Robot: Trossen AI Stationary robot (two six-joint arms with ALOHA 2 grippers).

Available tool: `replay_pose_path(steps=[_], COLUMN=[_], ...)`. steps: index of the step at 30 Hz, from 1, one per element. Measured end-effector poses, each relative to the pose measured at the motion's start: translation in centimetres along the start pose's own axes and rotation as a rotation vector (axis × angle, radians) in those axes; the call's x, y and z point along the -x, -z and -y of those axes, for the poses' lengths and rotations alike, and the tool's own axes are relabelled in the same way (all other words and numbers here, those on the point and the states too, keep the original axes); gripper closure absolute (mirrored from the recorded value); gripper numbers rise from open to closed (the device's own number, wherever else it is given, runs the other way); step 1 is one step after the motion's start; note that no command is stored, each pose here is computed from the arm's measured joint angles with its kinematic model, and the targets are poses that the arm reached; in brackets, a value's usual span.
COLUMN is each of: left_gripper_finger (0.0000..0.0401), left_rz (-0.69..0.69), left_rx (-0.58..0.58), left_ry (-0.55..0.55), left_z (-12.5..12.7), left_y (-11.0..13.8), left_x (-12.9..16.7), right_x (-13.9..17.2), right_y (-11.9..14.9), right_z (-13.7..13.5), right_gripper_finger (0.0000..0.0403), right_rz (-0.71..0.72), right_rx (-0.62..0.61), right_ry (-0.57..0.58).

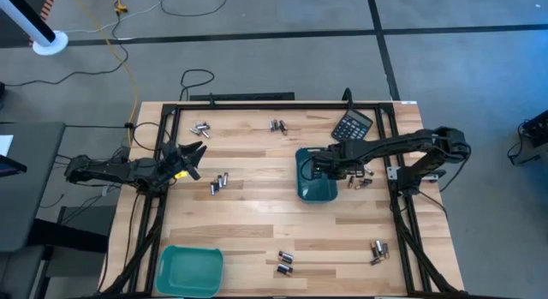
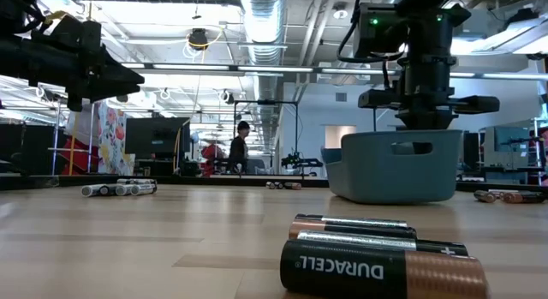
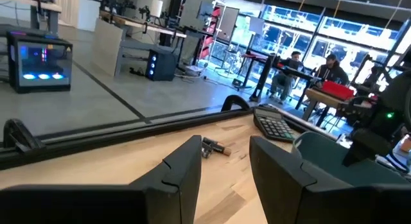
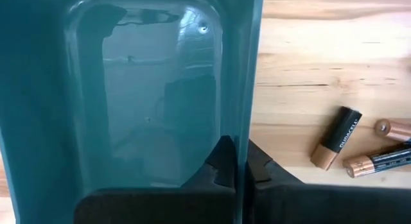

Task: Sort batteries
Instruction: Prepare the blue bin on the table

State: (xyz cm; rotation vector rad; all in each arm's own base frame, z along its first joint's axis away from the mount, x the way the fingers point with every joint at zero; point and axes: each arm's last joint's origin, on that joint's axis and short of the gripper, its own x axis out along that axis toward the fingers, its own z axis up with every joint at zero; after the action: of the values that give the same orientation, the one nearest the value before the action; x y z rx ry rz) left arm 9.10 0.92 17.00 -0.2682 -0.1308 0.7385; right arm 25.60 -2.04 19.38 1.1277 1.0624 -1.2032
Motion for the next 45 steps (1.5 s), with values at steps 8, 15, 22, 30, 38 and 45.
replay_pose_path(steps=[8, 15, 22, 30, 38, 45], left_gripper_finger=[0.0276, 0.0276, 0.0276, 0.0275, 0.0275, 0.0275], left_rz=[0.000, 0.000, 0.000, 0.000, 0.000, 0.000], left_rx=[0.048, 0.050, 0.049, 0.049, 0.049, 0.049], left_ry=[0.000, 0.000, 0.000, 0.000, -0.001, -0.001], left_z=[0.0, 0.0, 0.0, 0.0, 0.0, 0.0], left_y=[0.0, 0.0, 0.0, 0.0, 0.0, 0.0], left_x=[0.0, 0.0, 0.0, 0.0, 0.0, 0.0], right_x=[0.0, 0.1, 0.1, 0.2, 0.7, 1.3], right_y=[0.2, 0.4, 0.5, 0.5, 0.4, 0.3], right_z=[0.0, -0.1, 0.0, 0.1, 0.2, 0.6], right_gripper_finger=[0.0388, 0.0381, 0.0355, 0.0329, 0.0308, 0.0298], right_rz=[-0.002, -0.003, -0.004, -0.004, -0.003, 0.005], right_rx=[-0.037, -0.042, -0.036, -0.013, 0.013, 0.055], right_ry=[-0.004, -0.004, 0.006, 0.003, -0.014, -0.025])
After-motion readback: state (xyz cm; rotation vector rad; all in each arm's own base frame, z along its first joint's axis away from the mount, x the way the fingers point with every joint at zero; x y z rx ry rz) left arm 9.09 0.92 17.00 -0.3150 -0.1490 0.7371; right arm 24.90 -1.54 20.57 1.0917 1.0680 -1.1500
